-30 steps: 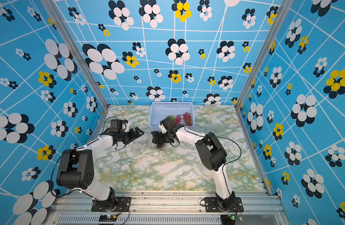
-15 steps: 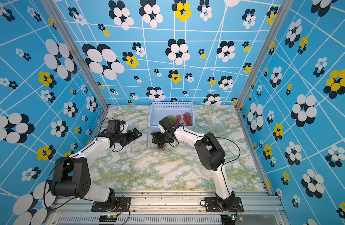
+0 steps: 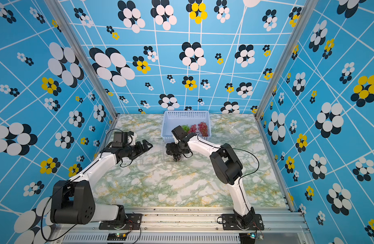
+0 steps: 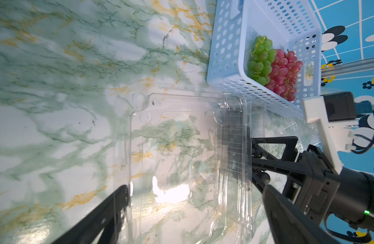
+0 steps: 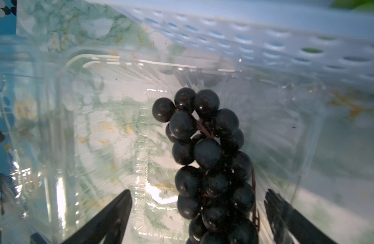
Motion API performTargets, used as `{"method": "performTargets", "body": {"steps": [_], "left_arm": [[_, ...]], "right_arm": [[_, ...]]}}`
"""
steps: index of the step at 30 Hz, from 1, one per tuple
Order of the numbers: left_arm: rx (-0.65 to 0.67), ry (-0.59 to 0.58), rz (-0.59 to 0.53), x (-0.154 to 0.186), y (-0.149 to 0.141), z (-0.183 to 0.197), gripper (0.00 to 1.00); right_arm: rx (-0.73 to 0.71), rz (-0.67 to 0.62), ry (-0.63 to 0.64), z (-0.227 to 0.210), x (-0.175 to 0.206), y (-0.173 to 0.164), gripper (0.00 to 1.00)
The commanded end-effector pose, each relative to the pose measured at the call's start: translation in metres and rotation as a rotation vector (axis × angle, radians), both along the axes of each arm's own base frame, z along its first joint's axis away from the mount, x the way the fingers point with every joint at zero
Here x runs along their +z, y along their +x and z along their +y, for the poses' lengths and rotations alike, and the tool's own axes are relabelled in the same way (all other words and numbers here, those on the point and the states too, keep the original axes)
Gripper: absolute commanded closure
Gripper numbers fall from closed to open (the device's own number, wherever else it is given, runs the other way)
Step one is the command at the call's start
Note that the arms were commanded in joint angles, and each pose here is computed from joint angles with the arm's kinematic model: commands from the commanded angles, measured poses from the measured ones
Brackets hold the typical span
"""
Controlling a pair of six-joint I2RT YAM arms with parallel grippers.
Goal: Pack grapes into containers
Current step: Close the packing box at the center of the board.
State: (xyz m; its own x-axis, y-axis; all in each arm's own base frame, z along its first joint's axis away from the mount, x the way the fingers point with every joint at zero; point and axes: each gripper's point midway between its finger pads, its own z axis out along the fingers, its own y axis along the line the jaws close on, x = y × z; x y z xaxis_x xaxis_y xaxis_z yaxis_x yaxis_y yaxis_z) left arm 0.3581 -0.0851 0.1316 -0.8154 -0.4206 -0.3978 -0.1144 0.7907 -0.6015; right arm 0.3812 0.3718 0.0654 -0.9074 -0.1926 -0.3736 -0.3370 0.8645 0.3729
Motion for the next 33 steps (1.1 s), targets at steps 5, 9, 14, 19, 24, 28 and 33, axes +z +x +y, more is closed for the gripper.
{"method": "performTargets", "body": {"steps": [5,9,14,19,24,28,33], "left_arm": [[-0.018,-0.060,-0.063,0.029,-0.008,-0.009,0.00],[-0.029,-0.071,-0.091,0.039,-0.009,-0.013,0.00],[-0.046,-0.093,-0.118,0.047,-0.009,-0.019,0.01],[-0.053,-0.097,-0.141,0.055,-0.009,-0.023,0.01],[-0.046,-0.104,-0.151,0.059,-0.010,-0.023,0.00],[-0.047,-0.108,-0.172,0.065,-0.012,-0.024,0.01],[-0.066,-0.105,-0.182,0.067,-0.012,-0.032,0.01]], "right_arm": [[0.007,-0.002,-0.015,0.010,0.002,-0.003,0.01],[0.009,-0.003,-0.006,0.015,0.006,-0.005,0.01],[0.008,0.037,0.015,0.024,-0.005,-0.010,0.01],[0.011,0.050,0.056,0.040,0.001,-0.016,0.01],[0.014,0.062,0.089,0.059,0.006,-0.019,0.01],[0.005,0.069,0.114,0.062,0.013,-0.020,0.01],[-0.018,0.015,0.070,0.041,0.025,-0.007,0.01]]}}
